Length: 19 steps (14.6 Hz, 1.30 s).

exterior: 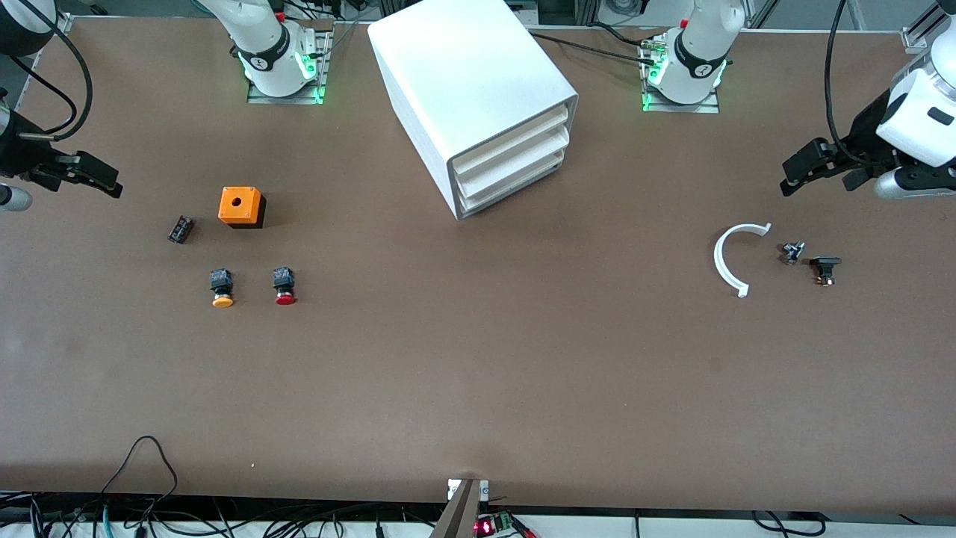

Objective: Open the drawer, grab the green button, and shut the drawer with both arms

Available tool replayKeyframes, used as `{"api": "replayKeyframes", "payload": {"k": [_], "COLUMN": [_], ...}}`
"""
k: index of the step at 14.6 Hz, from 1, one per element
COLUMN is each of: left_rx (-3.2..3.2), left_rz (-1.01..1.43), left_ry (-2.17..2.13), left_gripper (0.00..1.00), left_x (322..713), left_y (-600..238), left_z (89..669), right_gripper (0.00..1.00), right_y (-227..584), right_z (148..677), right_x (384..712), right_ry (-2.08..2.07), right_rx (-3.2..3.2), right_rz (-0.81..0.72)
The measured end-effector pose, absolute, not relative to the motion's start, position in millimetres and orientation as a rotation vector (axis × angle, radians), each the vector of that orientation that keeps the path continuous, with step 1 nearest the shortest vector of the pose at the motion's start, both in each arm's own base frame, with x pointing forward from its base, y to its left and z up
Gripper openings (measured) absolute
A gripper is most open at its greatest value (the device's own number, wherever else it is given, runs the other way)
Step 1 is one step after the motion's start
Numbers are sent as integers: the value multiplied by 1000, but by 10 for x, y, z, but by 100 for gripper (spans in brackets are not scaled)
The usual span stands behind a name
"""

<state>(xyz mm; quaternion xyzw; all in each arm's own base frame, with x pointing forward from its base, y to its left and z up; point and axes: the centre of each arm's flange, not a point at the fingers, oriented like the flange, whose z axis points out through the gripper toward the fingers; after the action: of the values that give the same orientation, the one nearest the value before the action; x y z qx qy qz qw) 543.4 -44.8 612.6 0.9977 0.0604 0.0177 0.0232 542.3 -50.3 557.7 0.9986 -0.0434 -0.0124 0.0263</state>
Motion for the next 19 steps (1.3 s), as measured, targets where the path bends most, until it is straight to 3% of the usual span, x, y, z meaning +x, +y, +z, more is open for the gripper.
{"api": "replayKeyframes", "payload": {"k": [7, 11, 15, 19], "left_rx": [3093, 3099, 3007, 2754], "left_rz": [56, -78, -364, -687], "left_ry": [106, 59, 16, 83], "left_gripper": [100, 100, 100, 100], "left_x": [5420, 5482, 5685, 5897], "left_y": [-741, -894, -1156, -1344], "left_z": [6138, 5846, 5045, 3820], "right_gripper": [100, 100, 100, 100], "right_y": [-502, -491, -489, -488], "right_z": [5577, 5577, 5578, 5578], "right_x": [5423, 5424, 5424, 5425], "right_ry": [-133, -130, -129, -128], "right_rx": [3086, 3086, 3086, 3086], "right_rz": [-38, -38, -38, -38]}}
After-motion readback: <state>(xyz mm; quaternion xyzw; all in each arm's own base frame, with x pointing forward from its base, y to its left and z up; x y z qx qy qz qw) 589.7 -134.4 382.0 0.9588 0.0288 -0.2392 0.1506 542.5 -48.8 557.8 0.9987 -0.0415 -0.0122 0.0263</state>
